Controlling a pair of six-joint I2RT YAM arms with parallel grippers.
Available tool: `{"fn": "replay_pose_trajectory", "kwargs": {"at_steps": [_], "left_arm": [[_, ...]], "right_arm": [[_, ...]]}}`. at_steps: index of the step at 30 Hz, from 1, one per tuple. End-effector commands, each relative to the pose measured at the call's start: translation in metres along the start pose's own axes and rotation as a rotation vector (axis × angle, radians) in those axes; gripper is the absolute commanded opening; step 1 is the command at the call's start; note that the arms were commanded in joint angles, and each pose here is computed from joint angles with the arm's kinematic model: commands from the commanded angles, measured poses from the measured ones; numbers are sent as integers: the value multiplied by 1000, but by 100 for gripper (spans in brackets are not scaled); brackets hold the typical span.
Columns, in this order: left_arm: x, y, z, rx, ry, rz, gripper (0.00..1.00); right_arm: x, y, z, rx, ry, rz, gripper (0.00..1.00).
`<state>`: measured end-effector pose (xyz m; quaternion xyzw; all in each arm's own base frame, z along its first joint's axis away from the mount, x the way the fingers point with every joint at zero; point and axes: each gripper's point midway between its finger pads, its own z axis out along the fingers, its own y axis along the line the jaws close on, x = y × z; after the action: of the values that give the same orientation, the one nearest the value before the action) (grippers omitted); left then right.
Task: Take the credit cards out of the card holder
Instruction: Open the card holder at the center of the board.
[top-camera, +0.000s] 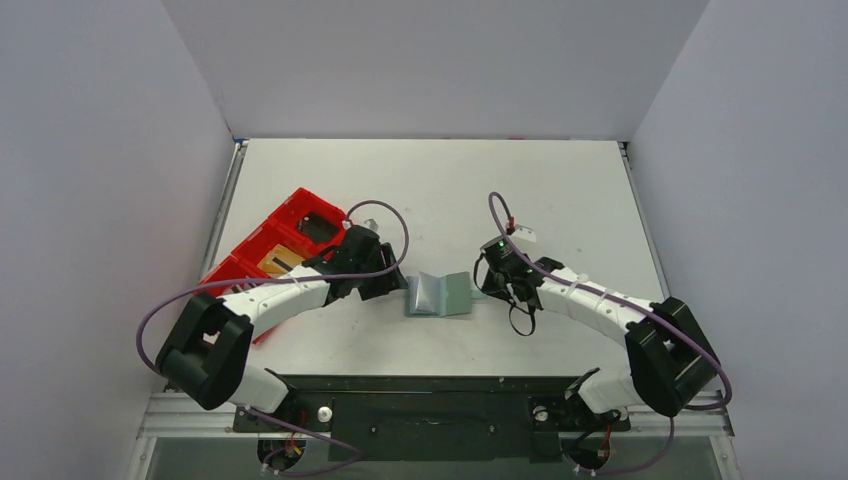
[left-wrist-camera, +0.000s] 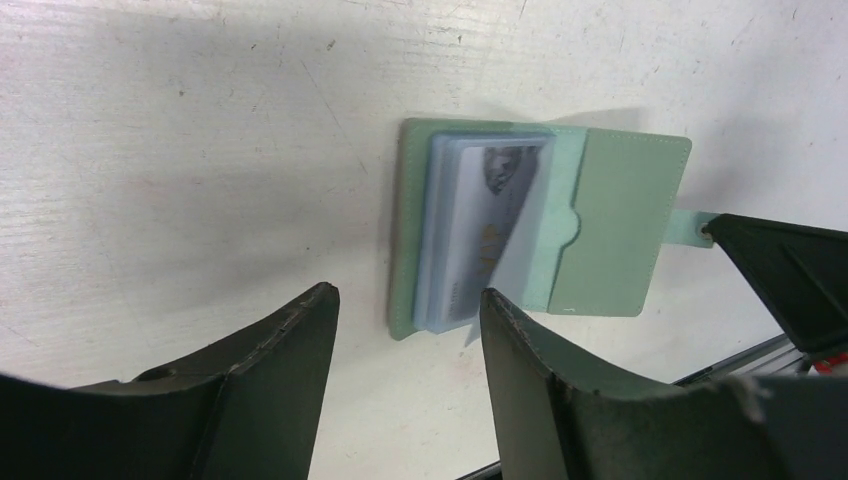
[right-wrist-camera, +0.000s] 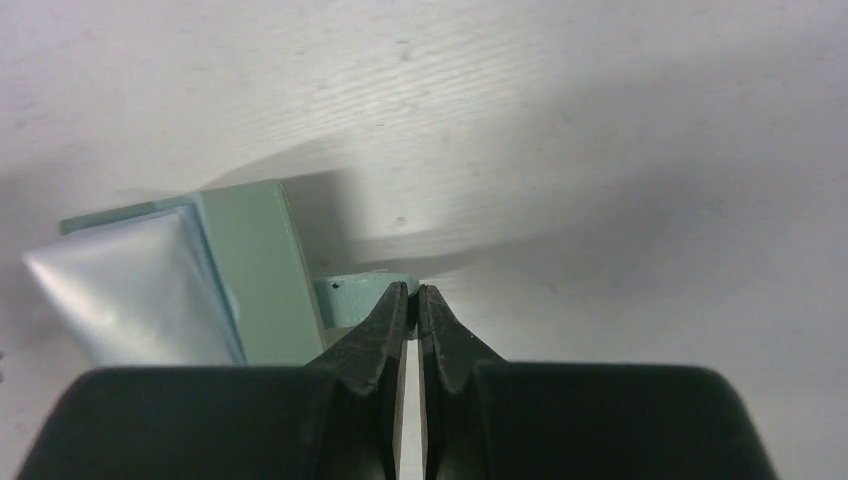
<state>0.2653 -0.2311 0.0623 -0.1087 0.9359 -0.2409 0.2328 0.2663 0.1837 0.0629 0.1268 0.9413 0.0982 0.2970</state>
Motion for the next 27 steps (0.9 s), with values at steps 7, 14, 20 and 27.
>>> {"fn": "replay_pose_trajectory", "kwargs": {"at_steps": [7,14,20,27], "left_arm": [[-8,-18,12,32,-11,40,44],[-16,-34,23,19,-7,95,36],[-12,-49,37,26,24,134,33],[-5,-60,40,34,44,156,29]], "right_arm": [[24,-34,39,112,44,-43,0],[25,-31,47,109,53,-57,0],[20,-23,49,89,49,-67,0],[13,-14,56,92,54,-90,0]]}}
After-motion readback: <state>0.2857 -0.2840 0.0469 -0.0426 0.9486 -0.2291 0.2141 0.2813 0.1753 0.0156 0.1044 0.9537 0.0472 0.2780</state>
